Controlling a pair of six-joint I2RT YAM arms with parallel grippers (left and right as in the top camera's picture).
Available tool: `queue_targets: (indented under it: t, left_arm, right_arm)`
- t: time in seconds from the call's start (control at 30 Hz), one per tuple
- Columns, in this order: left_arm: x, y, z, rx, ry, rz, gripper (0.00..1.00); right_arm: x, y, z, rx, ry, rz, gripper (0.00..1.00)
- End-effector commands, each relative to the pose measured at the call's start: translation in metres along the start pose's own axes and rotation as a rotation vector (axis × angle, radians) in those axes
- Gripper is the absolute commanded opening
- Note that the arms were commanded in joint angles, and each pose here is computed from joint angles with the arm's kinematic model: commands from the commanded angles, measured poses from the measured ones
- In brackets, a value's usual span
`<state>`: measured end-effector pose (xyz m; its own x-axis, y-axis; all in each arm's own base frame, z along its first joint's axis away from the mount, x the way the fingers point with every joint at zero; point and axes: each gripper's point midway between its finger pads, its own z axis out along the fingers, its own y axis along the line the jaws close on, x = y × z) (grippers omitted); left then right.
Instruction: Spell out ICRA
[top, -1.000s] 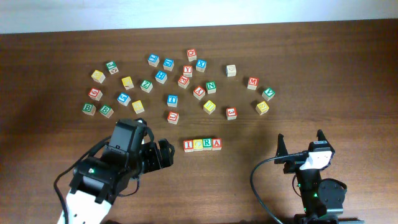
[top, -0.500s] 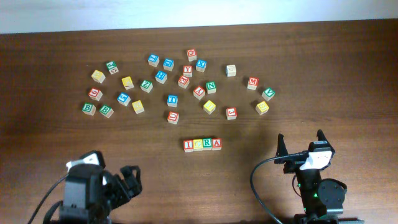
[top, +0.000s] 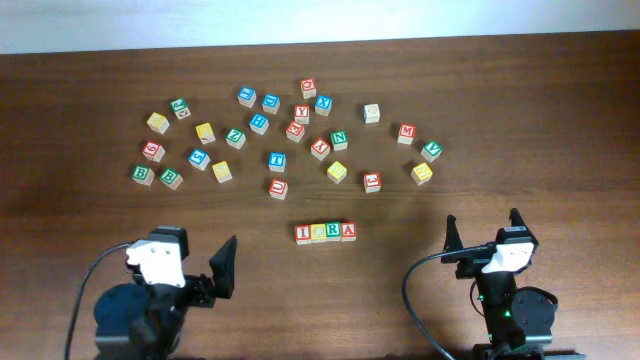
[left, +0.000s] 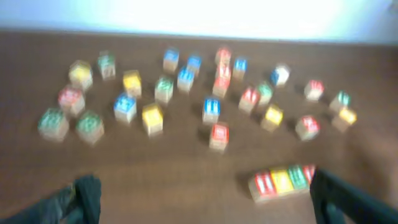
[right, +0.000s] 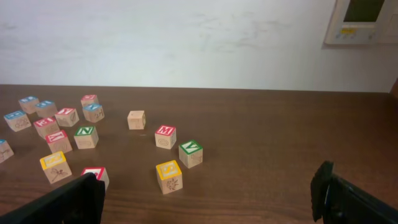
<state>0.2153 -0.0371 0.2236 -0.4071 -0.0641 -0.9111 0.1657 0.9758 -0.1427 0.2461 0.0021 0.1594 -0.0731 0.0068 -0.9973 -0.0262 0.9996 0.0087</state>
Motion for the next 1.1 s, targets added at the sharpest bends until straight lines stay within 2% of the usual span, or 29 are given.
queue_targets:
  t: [0.0, 0.23, 0.4, 0.57, 0.7, 0.87, 1.07]
  left_arm:
    - [0.008, 0.0, 0.011, 0.031, -0.049, 0.075, 0.99]
    - [-0.012, 0.0, 0.014, 0.034, -0.276, 0.128, 0.99]
    - [-0.004, 0.004, 0.016, 0.02, -0.37, 0.145, 0.99]
    - [-0.019, 0.013, 0.01, -0.023, -0.544, 0.179, 0.99]
    - [-0.02, 0.027, 0.012, -0.076, -0.61, 0.098, 0.99]
    - [-0.01, 0.041, 0.018, -0.132, -0.594, 0.044, 0.99]
    - [0.041, 0.06, 0.042, -0.217, -0.368, -0.011, 0.99]
  right_arm:
    - [0.002, -0.002, 0.0, 0.011, -0.001, 0.011, 0.98]
    - [0.002, -0.002, 0.0, 0.011, -0.001, 0.011, 0.98]
    - [0.002, -0.002, 0.0, 0.011, -0.001, 0.011, 0.99]
    - [0.002, -0.002, 0.0, 0.011, -0.001, 0.011, 0.99]
    - [0.002, -0.002, 0.0, 0.011, -0.001, 0.011, 0.98]
    - [0.002, -0.002, 0.0, 0.011, -0.001, 0.012, 0.98]
    - [0.002, -0.002, 0.0, 0.011, -0.001, 0.011, 0.98]
